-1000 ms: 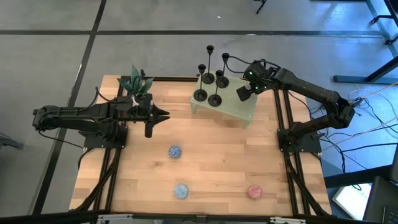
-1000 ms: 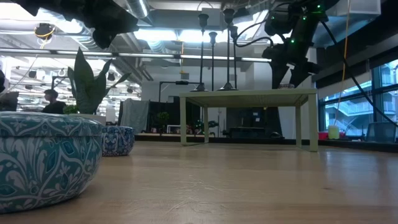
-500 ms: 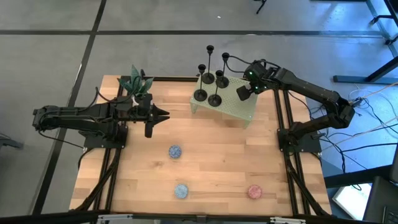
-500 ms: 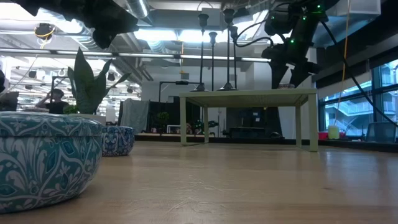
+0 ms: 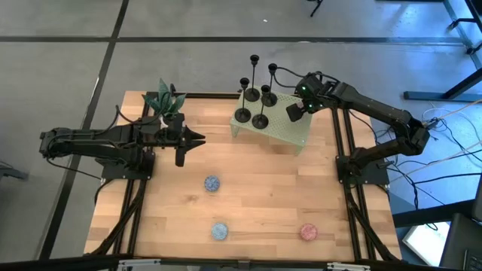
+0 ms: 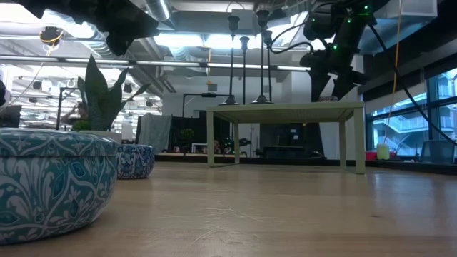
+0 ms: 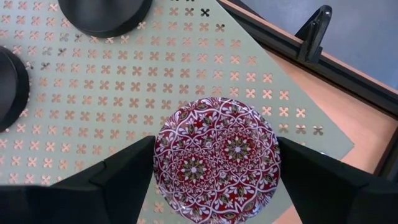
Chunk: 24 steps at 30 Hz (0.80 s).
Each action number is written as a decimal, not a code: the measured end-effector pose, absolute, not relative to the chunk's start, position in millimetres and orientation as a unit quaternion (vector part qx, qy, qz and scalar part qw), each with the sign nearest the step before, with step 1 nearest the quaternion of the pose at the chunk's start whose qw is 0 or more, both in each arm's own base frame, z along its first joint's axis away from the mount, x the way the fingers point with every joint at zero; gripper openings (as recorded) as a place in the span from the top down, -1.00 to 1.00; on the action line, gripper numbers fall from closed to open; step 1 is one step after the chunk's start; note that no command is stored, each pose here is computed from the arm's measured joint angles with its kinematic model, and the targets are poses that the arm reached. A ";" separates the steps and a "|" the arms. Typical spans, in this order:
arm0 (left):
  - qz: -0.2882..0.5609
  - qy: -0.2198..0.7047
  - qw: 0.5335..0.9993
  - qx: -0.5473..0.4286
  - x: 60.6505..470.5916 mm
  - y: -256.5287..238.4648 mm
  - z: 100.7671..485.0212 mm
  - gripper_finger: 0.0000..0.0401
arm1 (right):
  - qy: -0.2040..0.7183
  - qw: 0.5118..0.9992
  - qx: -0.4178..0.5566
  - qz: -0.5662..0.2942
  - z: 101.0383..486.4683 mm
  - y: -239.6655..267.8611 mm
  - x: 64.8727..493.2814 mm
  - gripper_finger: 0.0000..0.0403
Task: Pick & Place candle stick holders
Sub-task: Put the red scented candle on the shelf
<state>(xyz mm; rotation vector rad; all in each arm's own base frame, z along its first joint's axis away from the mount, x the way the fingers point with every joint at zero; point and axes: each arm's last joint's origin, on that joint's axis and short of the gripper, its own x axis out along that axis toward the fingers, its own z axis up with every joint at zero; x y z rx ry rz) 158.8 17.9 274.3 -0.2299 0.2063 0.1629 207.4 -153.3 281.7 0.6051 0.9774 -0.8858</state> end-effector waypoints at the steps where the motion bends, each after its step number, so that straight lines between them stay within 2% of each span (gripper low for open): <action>1: 0.081 0.103 0.985 -0.114 158.8 17.9 274.3 0.57 | 0.447 0.748 0.277 -0.404 281.7 -153.3 207.5 -0.63; 17: 0.081 0.102 0.985 -0.114 158.7 17.9 274.3 0.57 | 0.460 0.757 0.265 -0.381 281.8 -152.1 207.1 -0.63; 24: 0.081 0.102 0.985 -0.114 158.7 17.9 274.4 0.57 | 0.432 0.781 0.253 -0.373 299.7 -143.1 195.1 -0.63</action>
